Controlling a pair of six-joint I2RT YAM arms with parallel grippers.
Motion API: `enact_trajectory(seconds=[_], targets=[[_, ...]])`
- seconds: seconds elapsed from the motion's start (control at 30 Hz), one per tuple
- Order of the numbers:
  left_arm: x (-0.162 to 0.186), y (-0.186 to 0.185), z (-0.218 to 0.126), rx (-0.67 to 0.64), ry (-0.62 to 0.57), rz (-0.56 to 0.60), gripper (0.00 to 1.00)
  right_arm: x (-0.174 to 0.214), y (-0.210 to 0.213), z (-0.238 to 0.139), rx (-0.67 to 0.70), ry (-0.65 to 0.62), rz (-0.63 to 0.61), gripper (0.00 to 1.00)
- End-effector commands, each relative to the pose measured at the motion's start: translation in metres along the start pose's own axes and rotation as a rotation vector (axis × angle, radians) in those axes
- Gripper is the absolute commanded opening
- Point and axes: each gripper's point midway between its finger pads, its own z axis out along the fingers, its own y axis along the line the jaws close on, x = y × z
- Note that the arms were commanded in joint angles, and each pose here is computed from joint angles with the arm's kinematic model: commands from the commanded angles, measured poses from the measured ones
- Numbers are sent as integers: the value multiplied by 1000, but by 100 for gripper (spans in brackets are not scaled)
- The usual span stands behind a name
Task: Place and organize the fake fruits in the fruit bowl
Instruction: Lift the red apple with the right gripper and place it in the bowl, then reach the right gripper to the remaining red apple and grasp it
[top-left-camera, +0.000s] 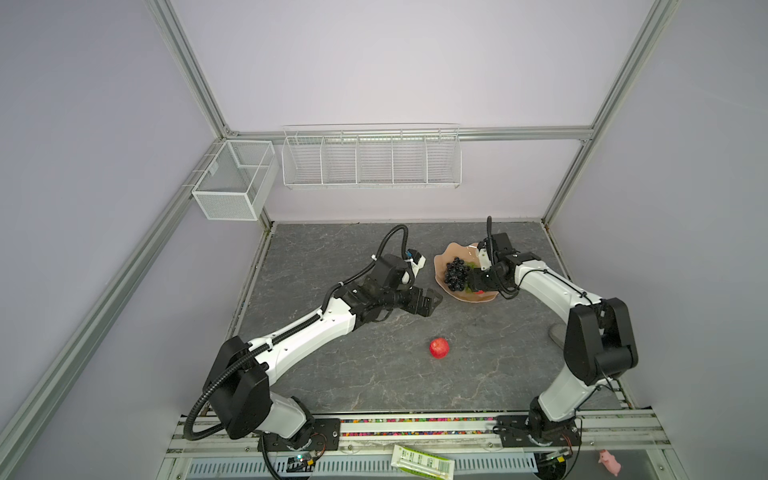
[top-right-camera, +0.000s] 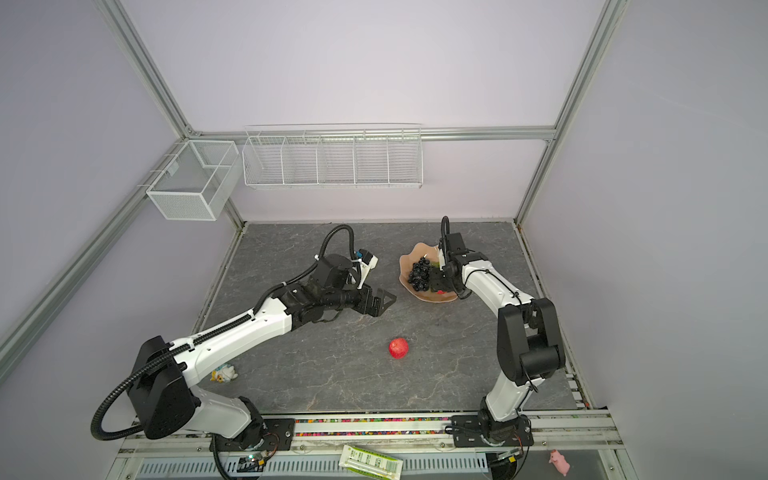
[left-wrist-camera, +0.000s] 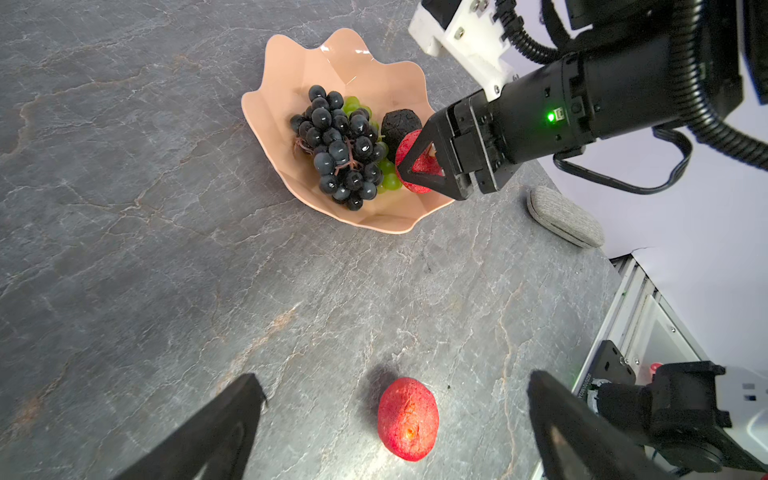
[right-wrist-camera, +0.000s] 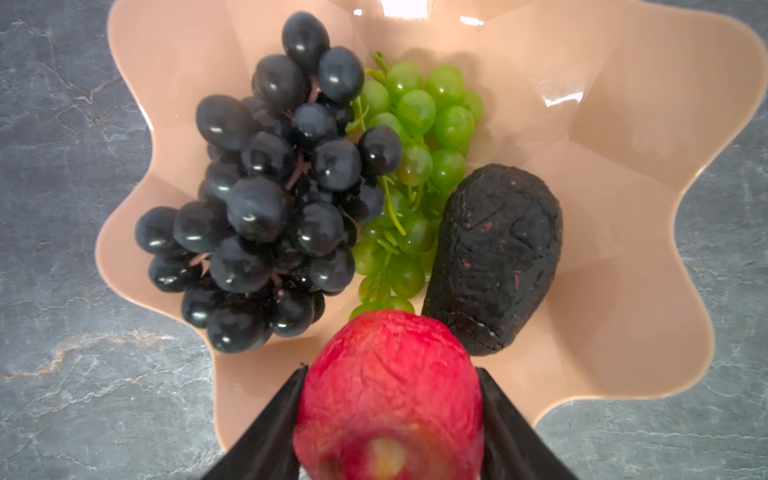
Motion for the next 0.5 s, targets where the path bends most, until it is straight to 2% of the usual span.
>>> enact_trajectory(seconds=[0.0, 0.17, 0.3, 0.47], targets=[[1, 0, -4, 8, -8, -5, 99, 8, -1, 8, -4, 25, -10, 66], [2, -1, -4, 9, -9, -4, 99, 6, -2, 5, 2, 17, -13, 76], [2, -2, -5, 13, -9, -7, 99, -5, -2, -6, 8, -25, -25, 77], [2, -2, -13, 10, -19, -7, 99, -25, 14, -45, -6, -158, -90, 81]])
